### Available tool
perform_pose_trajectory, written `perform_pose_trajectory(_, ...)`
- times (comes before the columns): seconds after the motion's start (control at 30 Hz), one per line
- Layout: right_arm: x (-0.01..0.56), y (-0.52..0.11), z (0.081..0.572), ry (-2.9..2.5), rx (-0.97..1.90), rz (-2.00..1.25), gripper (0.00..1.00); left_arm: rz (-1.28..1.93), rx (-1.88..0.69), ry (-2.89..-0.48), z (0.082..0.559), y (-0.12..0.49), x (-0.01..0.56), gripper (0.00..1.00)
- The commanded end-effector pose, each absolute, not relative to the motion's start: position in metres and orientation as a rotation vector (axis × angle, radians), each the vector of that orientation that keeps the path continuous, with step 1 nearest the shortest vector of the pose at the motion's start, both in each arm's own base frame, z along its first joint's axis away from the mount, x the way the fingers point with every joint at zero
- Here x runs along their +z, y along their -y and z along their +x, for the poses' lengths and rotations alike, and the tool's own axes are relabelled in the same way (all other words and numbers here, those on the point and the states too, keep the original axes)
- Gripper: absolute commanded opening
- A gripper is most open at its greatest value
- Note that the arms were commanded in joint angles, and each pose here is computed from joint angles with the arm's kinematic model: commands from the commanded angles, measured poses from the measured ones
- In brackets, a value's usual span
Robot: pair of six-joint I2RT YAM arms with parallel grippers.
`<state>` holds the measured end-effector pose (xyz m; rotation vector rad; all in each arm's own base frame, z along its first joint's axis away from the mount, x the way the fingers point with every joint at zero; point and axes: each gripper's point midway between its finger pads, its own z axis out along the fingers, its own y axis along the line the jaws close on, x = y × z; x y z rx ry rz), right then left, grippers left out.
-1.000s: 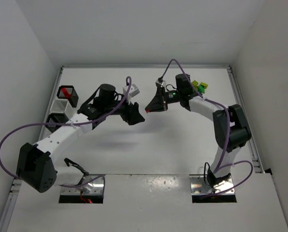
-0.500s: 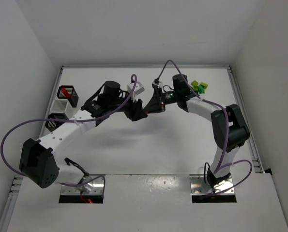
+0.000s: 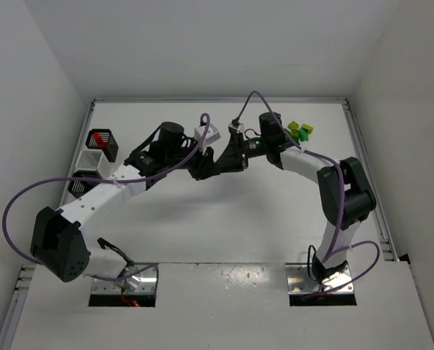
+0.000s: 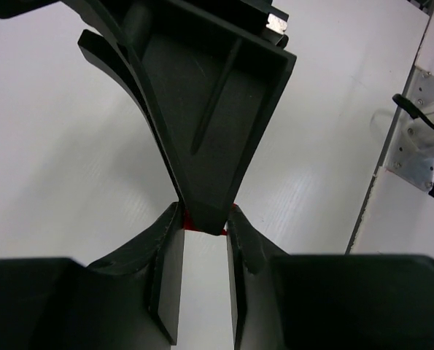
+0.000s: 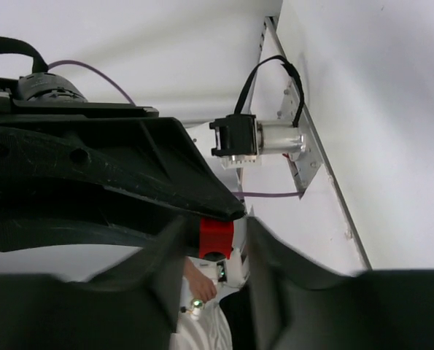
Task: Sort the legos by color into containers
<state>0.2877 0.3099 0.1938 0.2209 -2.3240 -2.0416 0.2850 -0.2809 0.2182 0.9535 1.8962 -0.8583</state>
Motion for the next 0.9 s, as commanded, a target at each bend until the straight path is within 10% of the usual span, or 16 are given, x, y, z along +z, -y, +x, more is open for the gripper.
perform_pose_trajectory(0.0, 0.215, -0.307, 0.282, 2.290, -2.112, 0.350, 0.43, 0.949, -0.800, -1.814, 0.292, 0.280, 0.246, 0.04)
perform_pose_trajectory(0.4, 0.217, -0.224, 0.384, 2.806, -2.134, 0.434, 0.59, 0.748, -0.618, -1.989, 0.298, 0.190, 0.222, 0.01)
perform_pose_trajectory(0.53, 0.170, -0.152, 0.423, 3.585, -1.013, 0.420, 0.56, 0.519, -0.457, -2.100, 0.339, 0.116, 0.235, 0.01)
perform_pose_trajectory(0.87, 0.170, -0.111, 0.402, 3.773, -0.681, 0.436, 0.57, 0.010, -0.163, -2.256, 0.439, -0.069, 0.227, 0.01)
